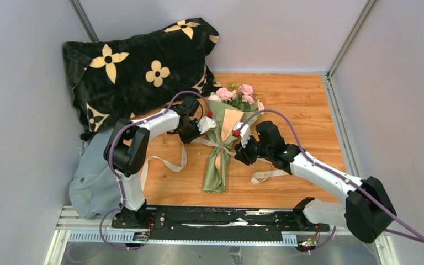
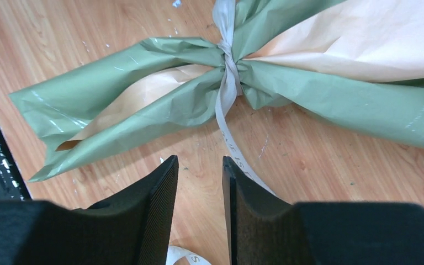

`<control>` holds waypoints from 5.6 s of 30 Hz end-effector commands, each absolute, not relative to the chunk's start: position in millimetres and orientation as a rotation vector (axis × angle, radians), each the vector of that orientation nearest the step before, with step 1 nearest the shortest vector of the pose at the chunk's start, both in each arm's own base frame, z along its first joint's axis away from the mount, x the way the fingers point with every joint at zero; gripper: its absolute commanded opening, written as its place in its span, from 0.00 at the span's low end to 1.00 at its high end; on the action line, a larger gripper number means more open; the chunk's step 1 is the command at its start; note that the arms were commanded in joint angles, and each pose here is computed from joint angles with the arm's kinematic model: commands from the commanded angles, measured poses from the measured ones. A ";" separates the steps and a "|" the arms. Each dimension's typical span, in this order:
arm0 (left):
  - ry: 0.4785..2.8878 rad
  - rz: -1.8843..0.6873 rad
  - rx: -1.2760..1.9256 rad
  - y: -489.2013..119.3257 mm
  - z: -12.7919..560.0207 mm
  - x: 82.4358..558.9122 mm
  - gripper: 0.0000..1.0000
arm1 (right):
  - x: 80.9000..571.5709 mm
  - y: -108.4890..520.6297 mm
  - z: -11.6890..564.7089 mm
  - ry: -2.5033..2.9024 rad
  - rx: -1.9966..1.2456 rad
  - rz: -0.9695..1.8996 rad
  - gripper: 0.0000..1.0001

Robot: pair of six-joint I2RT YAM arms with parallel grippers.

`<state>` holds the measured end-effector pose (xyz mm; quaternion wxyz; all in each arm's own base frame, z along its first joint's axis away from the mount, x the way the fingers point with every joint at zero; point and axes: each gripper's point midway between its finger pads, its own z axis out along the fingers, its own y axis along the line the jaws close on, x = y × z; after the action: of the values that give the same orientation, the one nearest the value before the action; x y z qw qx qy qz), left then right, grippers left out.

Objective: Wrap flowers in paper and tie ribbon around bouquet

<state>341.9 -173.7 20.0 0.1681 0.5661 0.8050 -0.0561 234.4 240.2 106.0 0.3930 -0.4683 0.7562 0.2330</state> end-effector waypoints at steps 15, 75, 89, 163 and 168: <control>2.105 -1.030 1.339 -263.8 176.7 188.5 0.00 | 207.2 297.8 189.4 1.483 -1.057 0.898 0.76; 1.278 -0.981 1.863 -278.5 107.4 164.6 0.74 | 176.9 294.8 132.7 1.370 -1.326 0.932 0.00; 1.558 -1.029 1.343 -326.6 99.1 208.3 0.64 | 194.8 289.2 141.4 1.423 -1.188 0.952 0.00; 1.524 -0.783 1.045 -327.2 98.8 218.1 0.00 | 172.3 86.9 46.7 2.673 0.336 0.173 0.60; 1.515 -0.778 1.070 -324.9 97.0 214.5 0.00 | 178.4 93.8 30.3 2.692 0.320 0.191 0.54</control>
<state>213.5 -326.8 89.2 0.5197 0.4371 0.6534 -0.3344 172.6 95.7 38.4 0.2080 0.0943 0.9707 0.0745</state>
